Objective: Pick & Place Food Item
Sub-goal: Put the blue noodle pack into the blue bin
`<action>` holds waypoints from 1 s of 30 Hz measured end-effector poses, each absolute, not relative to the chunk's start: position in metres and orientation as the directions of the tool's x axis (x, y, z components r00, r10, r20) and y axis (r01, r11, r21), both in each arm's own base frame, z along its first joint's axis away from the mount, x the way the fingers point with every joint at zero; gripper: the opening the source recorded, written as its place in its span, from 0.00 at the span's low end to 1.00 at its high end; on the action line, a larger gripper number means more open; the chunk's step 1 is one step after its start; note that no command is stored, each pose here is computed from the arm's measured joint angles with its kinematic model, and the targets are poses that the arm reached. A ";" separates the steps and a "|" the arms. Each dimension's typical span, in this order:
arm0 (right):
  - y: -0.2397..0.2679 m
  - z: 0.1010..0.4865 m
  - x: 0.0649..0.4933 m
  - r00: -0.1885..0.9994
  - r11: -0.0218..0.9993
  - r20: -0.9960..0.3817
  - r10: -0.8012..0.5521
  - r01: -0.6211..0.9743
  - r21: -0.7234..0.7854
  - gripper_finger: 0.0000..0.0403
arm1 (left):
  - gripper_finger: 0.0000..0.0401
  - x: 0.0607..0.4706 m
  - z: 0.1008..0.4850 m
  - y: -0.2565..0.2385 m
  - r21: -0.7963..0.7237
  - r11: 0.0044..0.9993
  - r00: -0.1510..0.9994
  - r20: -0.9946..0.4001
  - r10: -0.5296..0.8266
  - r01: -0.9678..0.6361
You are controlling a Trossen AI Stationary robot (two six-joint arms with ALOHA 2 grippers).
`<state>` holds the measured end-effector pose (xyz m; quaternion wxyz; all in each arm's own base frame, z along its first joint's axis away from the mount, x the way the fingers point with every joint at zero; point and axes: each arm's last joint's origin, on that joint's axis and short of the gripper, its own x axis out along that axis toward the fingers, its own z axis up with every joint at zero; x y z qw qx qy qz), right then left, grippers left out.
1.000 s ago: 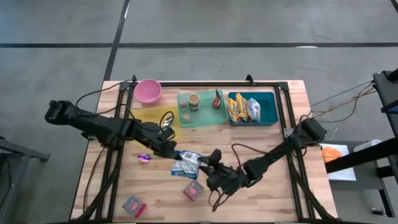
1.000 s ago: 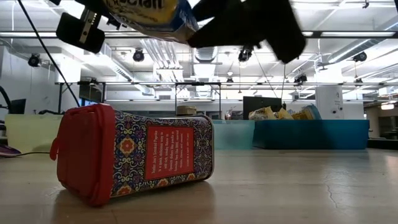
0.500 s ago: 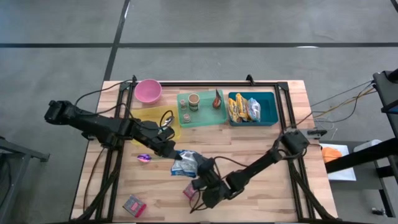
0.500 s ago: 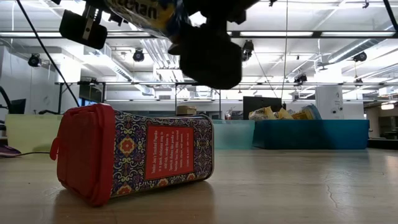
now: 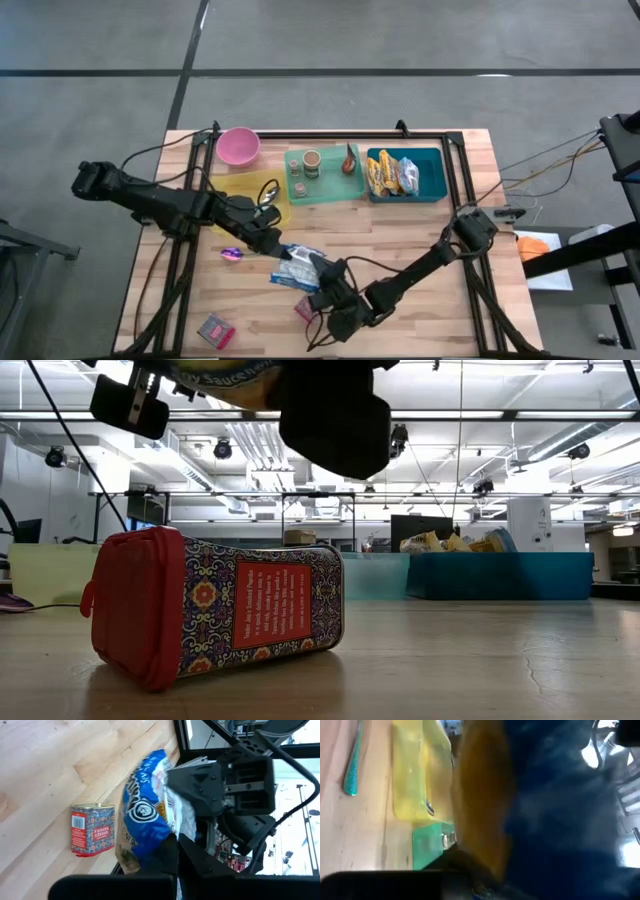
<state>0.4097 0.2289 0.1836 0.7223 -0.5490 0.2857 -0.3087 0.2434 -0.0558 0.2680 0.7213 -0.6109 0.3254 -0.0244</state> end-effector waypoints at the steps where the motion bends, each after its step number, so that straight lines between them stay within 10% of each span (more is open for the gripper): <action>1: 0.229 0.183 0.409 0.647 0.205 -0.074 -0.759 0.129 -0.970 0.19 | 0.00 0.243 0.268 -0.056 -0.898 0.253 0.788 -0.438 -0.433 -0.361; 18: 0.232 0.186 0.406 0.640 0.195 -0.063 -0.766 0.138 -0.971 0.11 | 0.15 0.237 0.277 -0.054 -0.891 0.389 0.802 -0.402 -0.441 -0.233; 30: 0.221 0.214 0.396 0.635 0.385 -0.075 -0.769 0.367 -0.847 0.10 | 0.23 0.213 0.303 -0.049 -0.794 0.607 0.844 -0.299 -0.445 0.039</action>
